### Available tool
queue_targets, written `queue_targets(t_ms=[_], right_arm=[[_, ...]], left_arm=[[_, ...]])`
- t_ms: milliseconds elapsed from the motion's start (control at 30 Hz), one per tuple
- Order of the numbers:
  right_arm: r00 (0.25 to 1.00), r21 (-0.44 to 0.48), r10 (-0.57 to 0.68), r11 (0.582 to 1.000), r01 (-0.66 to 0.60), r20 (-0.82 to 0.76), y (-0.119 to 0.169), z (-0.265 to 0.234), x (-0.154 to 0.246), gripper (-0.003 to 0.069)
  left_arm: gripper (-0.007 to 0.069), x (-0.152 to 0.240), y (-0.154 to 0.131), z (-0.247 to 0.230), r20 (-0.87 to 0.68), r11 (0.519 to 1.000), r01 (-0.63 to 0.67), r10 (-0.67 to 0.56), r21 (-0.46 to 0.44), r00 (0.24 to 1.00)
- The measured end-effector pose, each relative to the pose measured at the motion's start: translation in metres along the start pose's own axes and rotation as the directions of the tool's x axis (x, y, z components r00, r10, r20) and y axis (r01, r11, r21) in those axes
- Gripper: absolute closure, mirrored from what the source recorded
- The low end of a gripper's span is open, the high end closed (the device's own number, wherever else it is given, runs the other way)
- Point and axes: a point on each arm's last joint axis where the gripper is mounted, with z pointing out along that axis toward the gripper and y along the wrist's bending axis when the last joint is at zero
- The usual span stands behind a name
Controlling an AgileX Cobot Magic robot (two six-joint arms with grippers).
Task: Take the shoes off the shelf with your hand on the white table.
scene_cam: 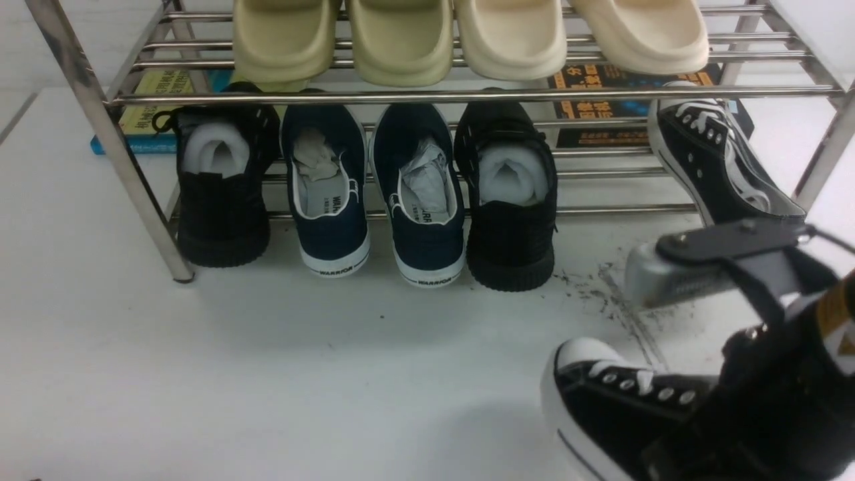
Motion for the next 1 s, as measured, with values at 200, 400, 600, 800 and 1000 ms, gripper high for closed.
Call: queue_targets(t_ms=[200,400,600,800,1000], right_arm=[[0.999,-0.048,-0.044,0.998,0.045,0.018,0.037,0.035,-0.001,0.0655],[0.999,-0.034,0.003,0.999,-0.001,0.045,0.047,0.072,-0.019,0.0652],[0.991,-0.04,0.109,0.994,-0.106,0.083,0.057,0.113,-0.033,0.0653],[0.982,-0.015,0.154,0.988,-0.153,0.111,0.056,0.139,-0.042,0.0652],[0.949,-0.099,0.214,0.976,-0.196,0.231,0.061,0.147,-0.056,0.065]], left_arm=[[0.0386,0.0,0.0,0.0,0.0,1.0,0.0,0.0,0.0,1.0],[0.0386,0.0,0.0,0.0,0.0,1.0,0.0,0.0,0.0,1.0],[0.0386,0.0,0.0,0.0,0.0,1.0,0.0,0.0,0.0,1.0],[0.0386,0.0,0.0,0.0,0.0,1.0,0.0,0.0,0.0,1.0],[0.0386,0.0,0.0,0.0,0.0,1.0,0.0,0.0,0.0,1.0]])
